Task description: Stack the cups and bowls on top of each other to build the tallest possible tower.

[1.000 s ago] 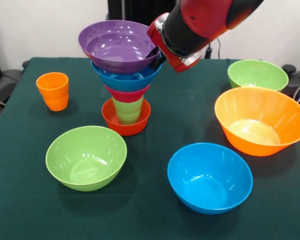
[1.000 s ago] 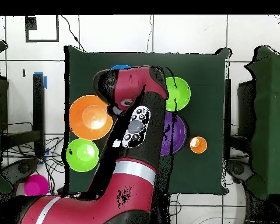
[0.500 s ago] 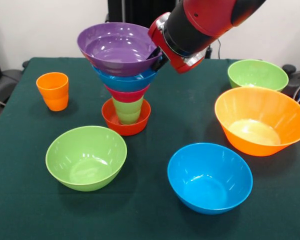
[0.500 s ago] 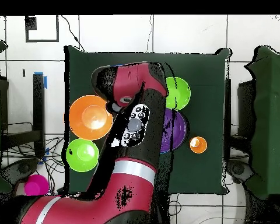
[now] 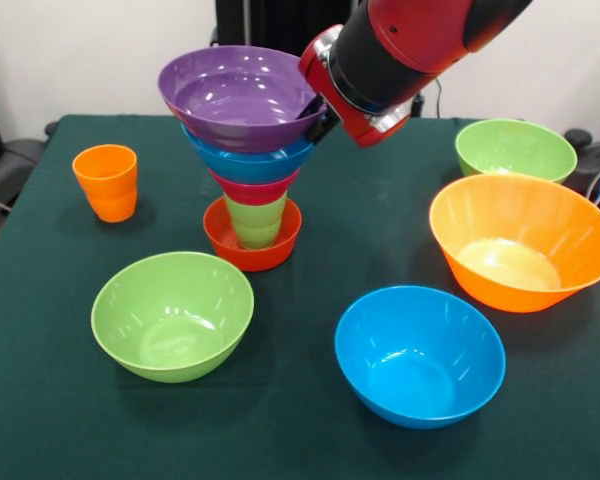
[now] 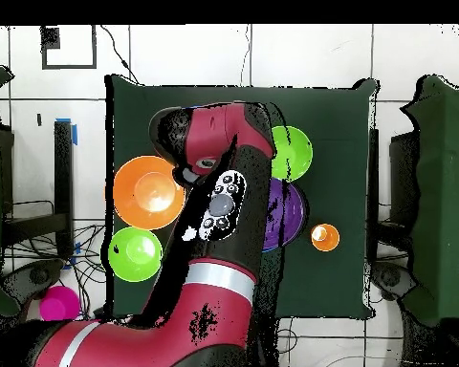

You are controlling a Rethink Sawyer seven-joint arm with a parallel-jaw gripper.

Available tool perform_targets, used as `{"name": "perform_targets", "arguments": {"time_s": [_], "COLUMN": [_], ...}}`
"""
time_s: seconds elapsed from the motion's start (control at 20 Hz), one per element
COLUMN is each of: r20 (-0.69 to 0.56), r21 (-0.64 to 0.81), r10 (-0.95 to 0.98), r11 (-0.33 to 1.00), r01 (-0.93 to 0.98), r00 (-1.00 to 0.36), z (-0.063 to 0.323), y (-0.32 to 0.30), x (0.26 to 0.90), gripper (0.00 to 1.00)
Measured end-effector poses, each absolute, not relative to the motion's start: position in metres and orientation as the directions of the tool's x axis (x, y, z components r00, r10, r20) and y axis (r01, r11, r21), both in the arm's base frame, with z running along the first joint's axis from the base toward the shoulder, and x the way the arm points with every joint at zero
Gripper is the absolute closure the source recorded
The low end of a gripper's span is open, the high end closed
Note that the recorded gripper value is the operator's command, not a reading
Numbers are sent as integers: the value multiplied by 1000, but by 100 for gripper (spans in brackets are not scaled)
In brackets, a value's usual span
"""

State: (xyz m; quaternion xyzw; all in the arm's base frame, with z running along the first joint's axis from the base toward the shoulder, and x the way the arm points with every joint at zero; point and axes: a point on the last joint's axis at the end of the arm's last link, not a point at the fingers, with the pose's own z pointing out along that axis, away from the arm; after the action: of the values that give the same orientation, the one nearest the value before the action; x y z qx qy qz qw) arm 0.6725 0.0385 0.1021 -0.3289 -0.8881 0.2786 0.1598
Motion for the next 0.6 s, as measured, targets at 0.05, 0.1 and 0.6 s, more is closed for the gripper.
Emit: {"name": "perform_targets", "arguments": {"time_s": [0.05, 0.1, 0.6], "r20": [102, 103, 109], "r21": [-598, -596, -586], "r10": [674, 676, 682], "r11": [629, 630, 632], "r01": [497, 499, 508], "r00": [-731, -730, -723], "z": [102, 102, 103], "y": [39, 39, 41], "x": [673, 673, 674], "gripper": [100, 100, 100]}}
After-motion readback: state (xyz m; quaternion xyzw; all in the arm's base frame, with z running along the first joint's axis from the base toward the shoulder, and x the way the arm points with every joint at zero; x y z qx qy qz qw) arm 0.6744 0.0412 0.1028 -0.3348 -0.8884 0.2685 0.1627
